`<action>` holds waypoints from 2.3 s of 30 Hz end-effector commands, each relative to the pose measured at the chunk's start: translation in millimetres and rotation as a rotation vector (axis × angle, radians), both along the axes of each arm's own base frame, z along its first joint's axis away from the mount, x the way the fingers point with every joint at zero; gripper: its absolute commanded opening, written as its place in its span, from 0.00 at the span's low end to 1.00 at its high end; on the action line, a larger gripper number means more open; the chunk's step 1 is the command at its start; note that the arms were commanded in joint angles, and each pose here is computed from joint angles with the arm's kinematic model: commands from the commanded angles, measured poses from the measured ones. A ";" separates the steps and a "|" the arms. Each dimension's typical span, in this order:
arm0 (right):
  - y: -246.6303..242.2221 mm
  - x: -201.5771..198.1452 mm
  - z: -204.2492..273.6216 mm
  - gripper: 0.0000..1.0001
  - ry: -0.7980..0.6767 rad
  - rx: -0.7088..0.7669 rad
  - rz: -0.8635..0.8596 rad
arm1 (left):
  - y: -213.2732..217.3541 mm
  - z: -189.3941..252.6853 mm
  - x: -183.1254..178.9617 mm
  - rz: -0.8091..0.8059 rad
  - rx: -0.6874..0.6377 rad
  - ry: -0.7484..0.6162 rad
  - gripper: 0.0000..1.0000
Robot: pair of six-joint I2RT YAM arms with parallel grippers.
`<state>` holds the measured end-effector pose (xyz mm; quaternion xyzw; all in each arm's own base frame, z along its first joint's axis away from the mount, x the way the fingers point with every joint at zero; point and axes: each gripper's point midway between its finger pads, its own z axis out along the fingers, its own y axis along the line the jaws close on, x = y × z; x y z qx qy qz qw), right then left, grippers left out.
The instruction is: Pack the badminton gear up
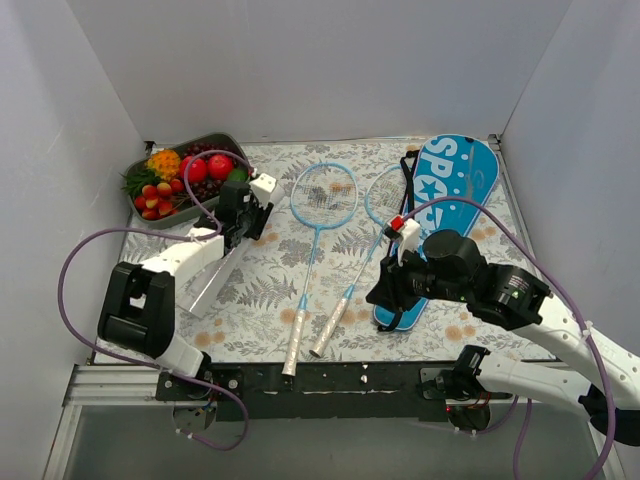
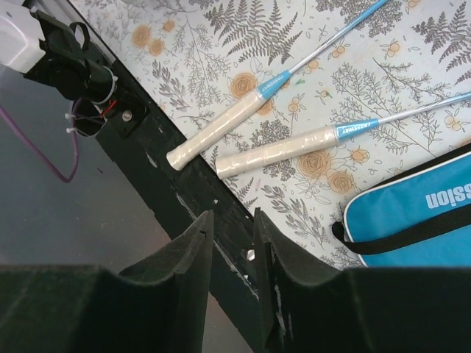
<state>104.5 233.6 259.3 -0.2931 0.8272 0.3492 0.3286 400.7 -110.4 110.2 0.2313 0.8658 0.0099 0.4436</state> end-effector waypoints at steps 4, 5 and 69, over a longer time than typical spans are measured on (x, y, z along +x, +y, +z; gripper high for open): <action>-1.1 -5.2 -7.5 0.38 0.012 0.014 0.015 | 20.7 -28.0 4.6 0.043 0.032 0.060 0.20; -1.9 -5.8 -8.0 0.38 0.015 0.014 0.013 | 22.6 -31.2 5.1 0.057 0.029 0.072 0.25; -83.1 246.7 -218.1 0.68 0.322 -0.707 -0.879 | -91.0 78.6 -126.1 -0.154 -0.758 0.174 0.98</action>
